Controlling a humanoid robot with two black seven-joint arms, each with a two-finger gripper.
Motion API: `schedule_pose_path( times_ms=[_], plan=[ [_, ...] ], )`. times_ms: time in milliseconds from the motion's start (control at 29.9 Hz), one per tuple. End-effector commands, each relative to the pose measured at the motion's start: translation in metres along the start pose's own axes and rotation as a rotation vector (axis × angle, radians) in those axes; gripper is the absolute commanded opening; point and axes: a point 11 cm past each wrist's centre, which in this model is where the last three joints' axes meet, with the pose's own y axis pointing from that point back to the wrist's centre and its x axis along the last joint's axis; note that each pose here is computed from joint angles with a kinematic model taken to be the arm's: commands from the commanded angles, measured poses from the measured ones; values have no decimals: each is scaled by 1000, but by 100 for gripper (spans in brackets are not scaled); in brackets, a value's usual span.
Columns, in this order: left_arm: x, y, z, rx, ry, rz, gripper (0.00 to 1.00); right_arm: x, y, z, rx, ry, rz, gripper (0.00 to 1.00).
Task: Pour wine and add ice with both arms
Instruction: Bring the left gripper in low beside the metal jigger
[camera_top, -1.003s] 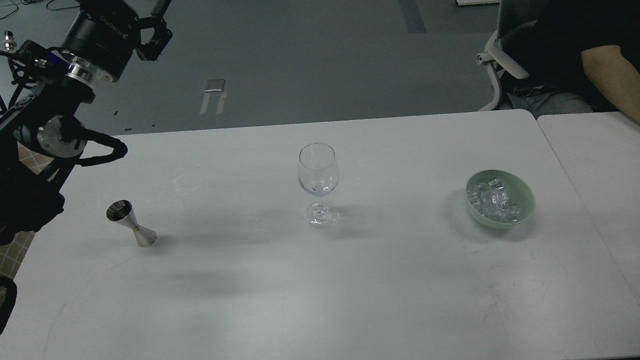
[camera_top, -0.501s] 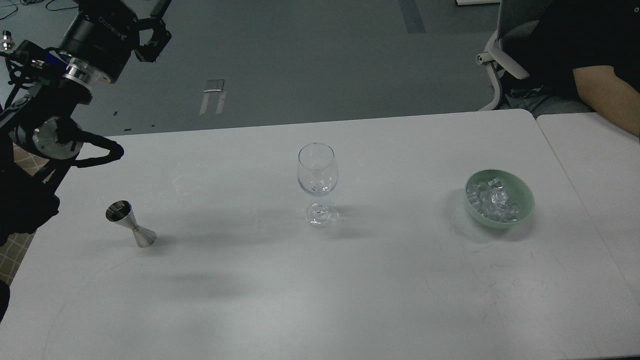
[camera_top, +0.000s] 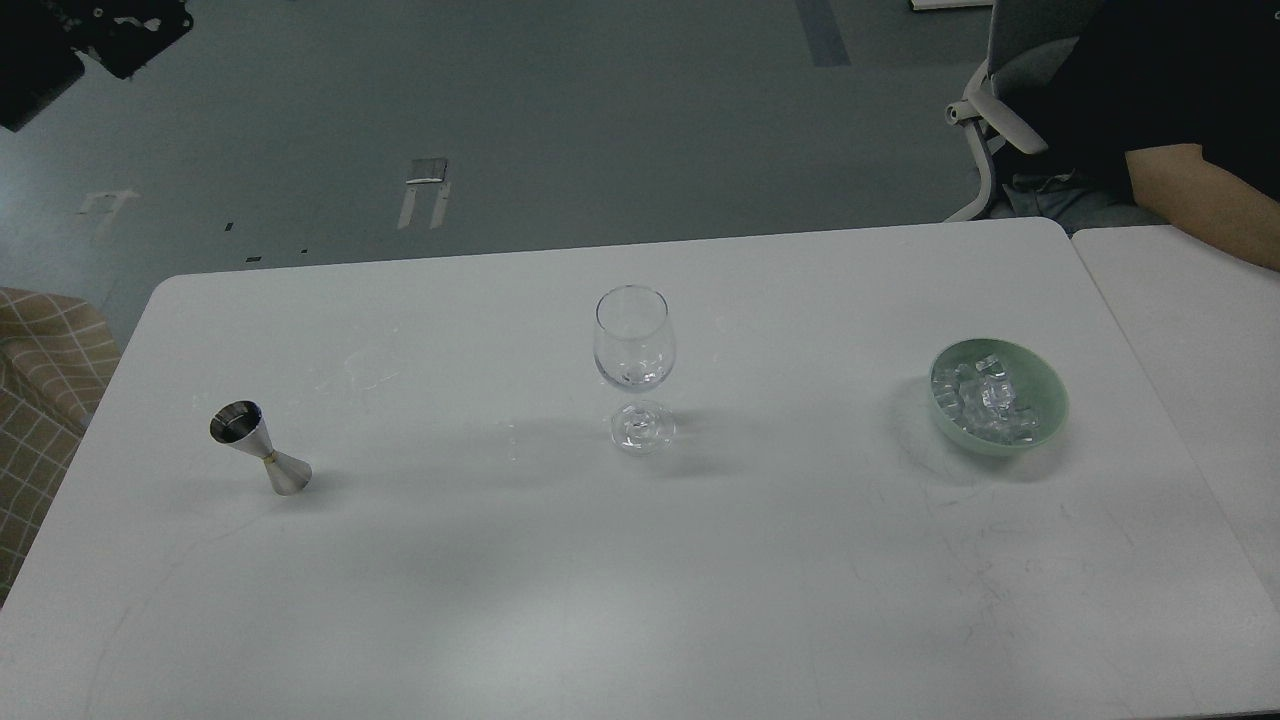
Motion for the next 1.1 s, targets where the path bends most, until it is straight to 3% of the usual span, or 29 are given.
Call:
schedule_pose_path(
  times_ms=[0,234,435,568,769,1070],
  plan=[
    [-5,18,28,23,-205,-80,97,0,1,2,-3,-2,1,100],
    [-24,37,25,121,-542,-130,97,-2,-1,8,-22,0,-7,100],
    [-55,64,-15,187,-847,-234,97,-2,0,9,-25,0,-6,100],
    [-76,103,-43,222,-1014,-341,96,-2,1,10,-27,-1,-6,100],
    [-81,145,-55,287,-1041,-345,96,-3,0,11,-27,-4,-8,100],
    [-82,138,-55,334,-839,-189,96,-2,2,13,-33,-6,-6,100]
  ],
)
